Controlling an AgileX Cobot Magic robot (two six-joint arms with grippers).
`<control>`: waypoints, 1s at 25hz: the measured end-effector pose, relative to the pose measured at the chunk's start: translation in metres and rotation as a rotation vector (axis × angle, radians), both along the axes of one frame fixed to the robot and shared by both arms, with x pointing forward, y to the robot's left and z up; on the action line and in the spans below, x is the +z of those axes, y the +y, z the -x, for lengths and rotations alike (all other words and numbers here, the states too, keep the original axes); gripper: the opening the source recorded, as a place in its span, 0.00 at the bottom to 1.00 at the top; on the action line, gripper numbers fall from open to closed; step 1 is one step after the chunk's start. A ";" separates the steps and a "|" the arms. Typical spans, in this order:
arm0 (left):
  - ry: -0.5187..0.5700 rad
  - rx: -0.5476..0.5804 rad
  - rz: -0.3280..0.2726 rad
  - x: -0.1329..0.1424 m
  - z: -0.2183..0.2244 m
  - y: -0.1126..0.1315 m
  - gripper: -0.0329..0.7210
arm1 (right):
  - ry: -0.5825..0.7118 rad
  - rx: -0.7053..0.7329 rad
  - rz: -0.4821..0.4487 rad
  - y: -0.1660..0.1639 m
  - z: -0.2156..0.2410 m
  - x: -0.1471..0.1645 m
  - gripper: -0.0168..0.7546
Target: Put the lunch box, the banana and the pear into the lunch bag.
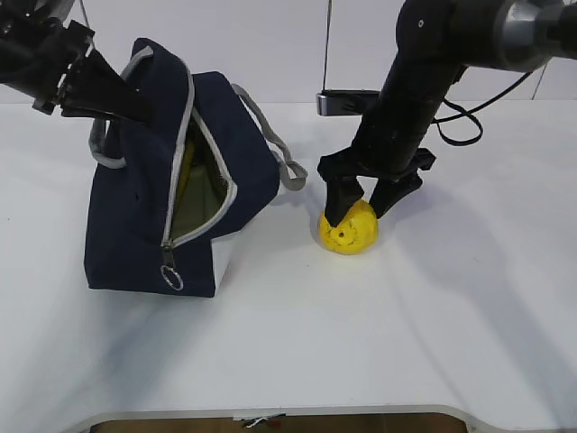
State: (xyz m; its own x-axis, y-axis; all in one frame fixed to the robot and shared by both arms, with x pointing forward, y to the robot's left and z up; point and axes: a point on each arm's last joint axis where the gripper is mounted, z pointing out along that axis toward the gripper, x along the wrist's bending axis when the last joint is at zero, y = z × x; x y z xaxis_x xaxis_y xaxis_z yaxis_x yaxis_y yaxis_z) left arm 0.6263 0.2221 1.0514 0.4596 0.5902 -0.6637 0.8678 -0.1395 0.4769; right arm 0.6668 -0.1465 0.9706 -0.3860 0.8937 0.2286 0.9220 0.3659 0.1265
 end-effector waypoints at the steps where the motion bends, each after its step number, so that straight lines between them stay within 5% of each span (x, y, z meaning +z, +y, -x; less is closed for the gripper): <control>1: 0.000 0.000 0.000 0.000 0.000 0.000 0.07 | 0.000 0.000 -0.001 0.000 0.000 0.000 0.74; 13: 0.000 0.000 0.000 0.000 0.000 0.000 0.07 | -0.020 0.005 -0.011 0.002 -0.006 0.007 0.66; 25: 0.000 0.000 0.000 0.000 0.000 0.000 0.07 | -0.233 -0.008 -0.034 -0.002 -0.006 0.086 0.65</control>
State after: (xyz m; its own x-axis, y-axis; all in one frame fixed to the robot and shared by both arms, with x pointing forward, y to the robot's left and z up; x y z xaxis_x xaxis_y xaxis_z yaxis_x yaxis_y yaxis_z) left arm 0.6263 0.2221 1.0514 0.4596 0.5902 -0.6637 0.8678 -0.1395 0.4769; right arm 0.6726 -0.1480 1.0565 -0.4246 0.8905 0.1637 0.8693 0.3504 0.3486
